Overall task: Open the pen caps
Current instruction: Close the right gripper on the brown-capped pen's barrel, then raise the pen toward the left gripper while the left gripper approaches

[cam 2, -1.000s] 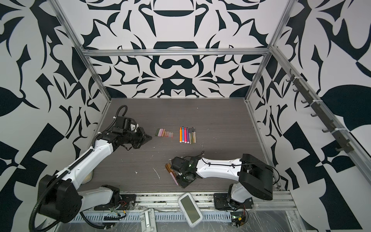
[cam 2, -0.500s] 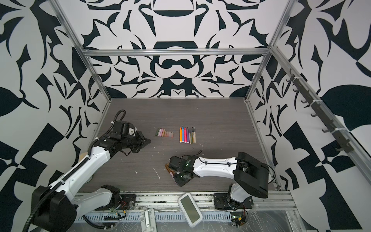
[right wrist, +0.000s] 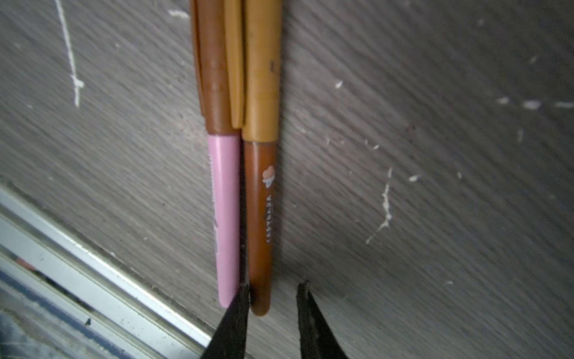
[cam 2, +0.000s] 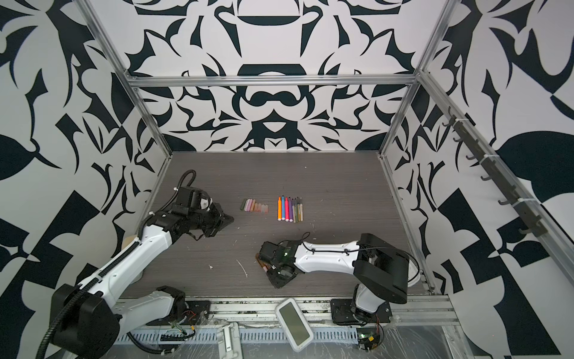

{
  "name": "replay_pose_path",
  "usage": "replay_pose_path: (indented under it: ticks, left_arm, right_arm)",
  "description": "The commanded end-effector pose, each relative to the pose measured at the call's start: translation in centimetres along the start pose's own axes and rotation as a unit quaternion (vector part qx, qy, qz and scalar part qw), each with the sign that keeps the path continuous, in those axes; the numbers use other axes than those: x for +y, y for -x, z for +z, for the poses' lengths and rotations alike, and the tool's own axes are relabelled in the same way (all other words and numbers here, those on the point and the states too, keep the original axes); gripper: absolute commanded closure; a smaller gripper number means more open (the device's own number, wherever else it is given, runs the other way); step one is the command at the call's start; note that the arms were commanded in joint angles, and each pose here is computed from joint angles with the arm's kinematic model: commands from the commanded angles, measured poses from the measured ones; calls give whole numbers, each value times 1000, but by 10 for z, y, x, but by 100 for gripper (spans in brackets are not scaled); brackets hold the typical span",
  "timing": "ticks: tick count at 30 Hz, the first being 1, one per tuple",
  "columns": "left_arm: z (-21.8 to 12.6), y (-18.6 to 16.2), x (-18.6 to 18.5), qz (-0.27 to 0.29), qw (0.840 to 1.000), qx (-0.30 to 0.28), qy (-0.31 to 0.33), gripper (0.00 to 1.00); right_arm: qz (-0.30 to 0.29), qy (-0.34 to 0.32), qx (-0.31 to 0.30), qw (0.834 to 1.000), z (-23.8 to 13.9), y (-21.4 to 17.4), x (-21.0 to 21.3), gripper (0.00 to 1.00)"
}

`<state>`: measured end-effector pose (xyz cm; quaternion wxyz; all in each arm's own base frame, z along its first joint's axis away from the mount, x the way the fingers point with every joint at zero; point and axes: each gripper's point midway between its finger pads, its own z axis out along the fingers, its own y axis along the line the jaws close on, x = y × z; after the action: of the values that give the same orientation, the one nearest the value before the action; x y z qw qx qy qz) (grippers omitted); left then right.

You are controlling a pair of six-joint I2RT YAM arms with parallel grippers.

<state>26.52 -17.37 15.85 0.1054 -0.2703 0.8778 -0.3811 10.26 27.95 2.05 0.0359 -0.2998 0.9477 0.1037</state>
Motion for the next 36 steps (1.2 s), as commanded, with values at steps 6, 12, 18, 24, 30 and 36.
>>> replay_pose_path:
  ticks: [6, 12, 18, 24, 30, 36]
  left_arm:
    - [-5, -5, -4, -2, 1000, 7, -8, 100]
    - [-6, -6, -9, -2, 1000, 11, -14, 100]
    - [-10, -10, -13, -4, 1000, 19, -24, 100]
    - [-9, -14, -21, 3, 999, 39, -34, 99]
    - [-16, -7, -44, 53, 997, 36, -49, 92]
    - [-14, 0, -75, 85, 990, 66, -86, 81]
  right_arm:
    - [10, -54, -11, 998, -13, 9, -13, 73]
    - [-9, -54, 2, 999, -8, 17, -6, 73]
    - [-17, -78, 24, 997, 3, 19, -9, 74]
    - [-5, -104, 43, 994, 12, 14, -19, 79]
    - [-4, -70, 56, 996, 13, 26, 3, 94]
    - [-1, -84, 33, 996, -28, 52, 10, 100]
